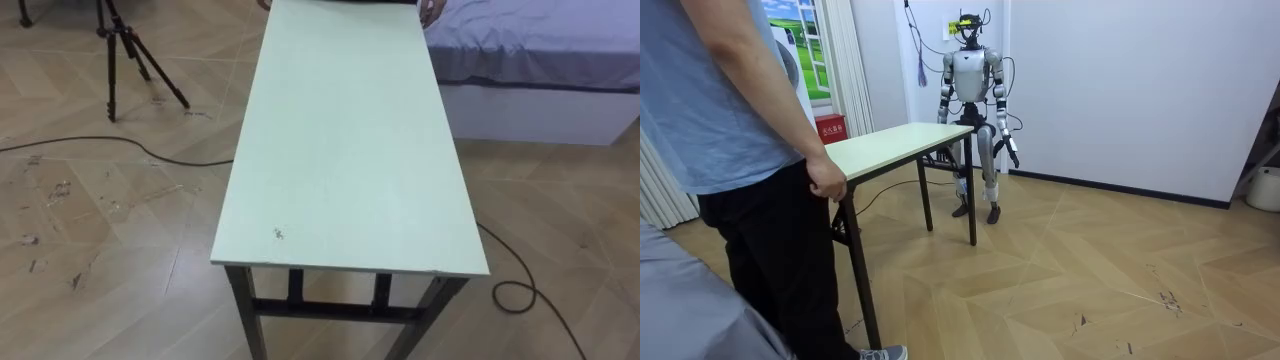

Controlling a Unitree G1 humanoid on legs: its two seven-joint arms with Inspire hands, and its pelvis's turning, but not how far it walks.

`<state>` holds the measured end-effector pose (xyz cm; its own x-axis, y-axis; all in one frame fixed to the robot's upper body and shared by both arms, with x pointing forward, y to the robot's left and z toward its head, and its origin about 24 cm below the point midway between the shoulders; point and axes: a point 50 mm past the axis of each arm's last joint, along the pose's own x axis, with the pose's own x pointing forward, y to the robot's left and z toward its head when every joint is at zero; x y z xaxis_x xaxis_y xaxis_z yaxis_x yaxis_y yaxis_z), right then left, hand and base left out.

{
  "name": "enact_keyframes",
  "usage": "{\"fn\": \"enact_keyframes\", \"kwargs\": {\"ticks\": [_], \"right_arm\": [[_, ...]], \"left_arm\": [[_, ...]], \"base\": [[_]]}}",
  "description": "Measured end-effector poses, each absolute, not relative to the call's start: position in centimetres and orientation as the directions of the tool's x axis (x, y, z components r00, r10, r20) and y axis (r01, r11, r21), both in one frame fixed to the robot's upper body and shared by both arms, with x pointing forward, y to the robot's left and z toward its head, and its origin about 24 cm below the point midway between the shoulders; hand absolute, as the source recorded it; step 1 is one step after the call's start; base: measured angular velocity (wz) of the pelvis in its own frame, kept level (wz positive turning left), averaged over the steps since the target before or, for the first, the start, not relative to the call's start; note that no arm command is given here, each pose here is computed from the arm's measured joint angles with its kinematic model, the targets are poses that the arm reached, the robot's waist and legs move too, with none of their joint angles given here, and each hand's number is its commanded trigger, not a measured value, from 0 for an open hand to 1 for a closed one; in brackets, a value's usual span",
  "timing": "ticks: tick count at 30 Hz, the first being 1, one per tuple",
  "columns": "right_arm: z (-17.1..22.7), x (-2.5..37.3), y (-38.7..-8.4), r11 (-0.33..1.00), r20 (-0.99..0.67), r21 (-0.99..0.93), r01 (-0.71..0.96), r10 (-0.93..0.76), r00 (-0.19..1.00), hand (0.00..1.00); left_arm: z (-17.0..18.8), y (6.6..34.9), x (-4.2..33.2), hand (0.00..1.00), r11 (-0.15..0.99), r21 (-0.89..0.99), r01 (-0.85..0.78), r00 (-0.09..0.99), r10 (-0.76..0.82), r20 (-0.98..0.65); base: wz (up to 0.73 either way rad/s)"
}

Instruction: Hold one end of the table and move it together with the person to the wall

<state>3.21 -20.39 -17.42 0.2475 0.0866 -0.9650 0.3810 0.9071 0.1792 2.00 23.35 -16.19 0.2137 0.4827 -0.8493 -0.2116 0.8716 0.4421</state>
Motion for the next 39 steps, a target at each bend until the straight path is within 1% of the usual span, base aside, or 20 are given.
{"fn": "enact_keyframes", "kwargs": {"ticks": [8, 11, 14, 20, 23, 25, 28, 30, 31, 34, 37, 39], "right_arm": [[-17.4, 3.7, -20.5, 0.917, -0.962, 0.177, 0.357, 0.084, 0.261, 0.0], [-17.4, 3.5, -20.5, 0.903, -0.961, 0.181, 0.389, 0.08, 0.263, 0.0], [-17.4, 3.4, -20.5, 0.884, -0.96, 0.192, 0.426, 0.079, 0.268, 0.0], [-17.3, 3.3, -20.9, 0.872, -0.955, 0.209, 0.442, 0.085, 0.283, 0.0], [-16.7, 4.3, -21.5, 0.856, -0.932, 0.251, 0.452, 0.087, 0.353, 0.0], [-16.2, 6.0, -21.4, 0.834, -0.893, 0.317, 0.451, 0.102, 0.439, 0.0], [-14.5, 9.1, -19.8, 0.759, -0.773, 0.495, 0.424, 0.161, 0.614, 0.0], [-13.6, 10.1, -18.7, 0.703, -0.698, 0.591, 0.397, 0.199, 0.687, 0.0], [-12.7, 10.8, -18.0, 0.676, -0.642, 0.644, 0.357, 0.225, 0.733, 0.0], [-11.4, 11.5, -16.8, 0.623, -0.553, 0.725, 0.294, 0.271, 0.788, 0.0], [-10.3, 12.4, -15.4, 0.579, -0.473, 0.785, 0.219, 0.332, 0.816, 0.0], [-9.7, 12.8, -15.0, 0.566, -0.436, 0.803, 0.185, 0.348, 0.83, 0.0]], "left_arm": [[-16.1, 23.4, 2.6, 0.0, 0.87, 0.443, -0.218, 0.235, 0.487, -0.841], [-16.1, 23.3, 2.9, 0.0, 0.869, 0.425, -0.252, 0.235, 0.481, -0.845], [-16.3, 23.1, 2.8, 0.0, 0.872, 0.37, -0.32, 0.217, 0.447, -0.868], [-16.6, 22.2, 3.0, 0.0, 0.868, 0.15, -0.474, 0.237, 0.29, -0.927], [-16.5, 21.5, 3.8, 0.0, 0.853, 0.019, -0.522, 0.302, 0.206, -0.931], [-16.3, 21.0, 4.8, 0.0, 0.853, -0.063, -0.517, 0.36, 0.15, -0.921], [-15.3, 19.6, 6.6, 0.0, 0.817, -0.275, -0.506, 0.501, 0.019, -0.865], [-14.6, 19.1, 7.2, 0.0, 0.795, -0.365, -0.484, 0.564, -0.036, -0.825], [-14.2, 18.8, 7.6, 0.0, 0.782, -0.414, -0.467, 0.6, -0.064, -0.797], [-13.4, 18.0, 8.5, 0.0, 0.748, -0.497, -0.441, 0.657, -0.108, -0.746], [-11.4, 16.3, 10.8, 0.0, 0.715, -0.612, -0.337, 0.755, -0.183, -0.63], [-10.5, 15.7, 11.8, 0.0, 0.699, -0.654, -0.288, 0.792, -0.211, -0.574]], "base": [[0.0], [0.05], [-0.02], [-0.05], [-0.02], [-0.05], [0.0], [-0.02], [0.0], [0.0], [0.05], [-0.04]]}}
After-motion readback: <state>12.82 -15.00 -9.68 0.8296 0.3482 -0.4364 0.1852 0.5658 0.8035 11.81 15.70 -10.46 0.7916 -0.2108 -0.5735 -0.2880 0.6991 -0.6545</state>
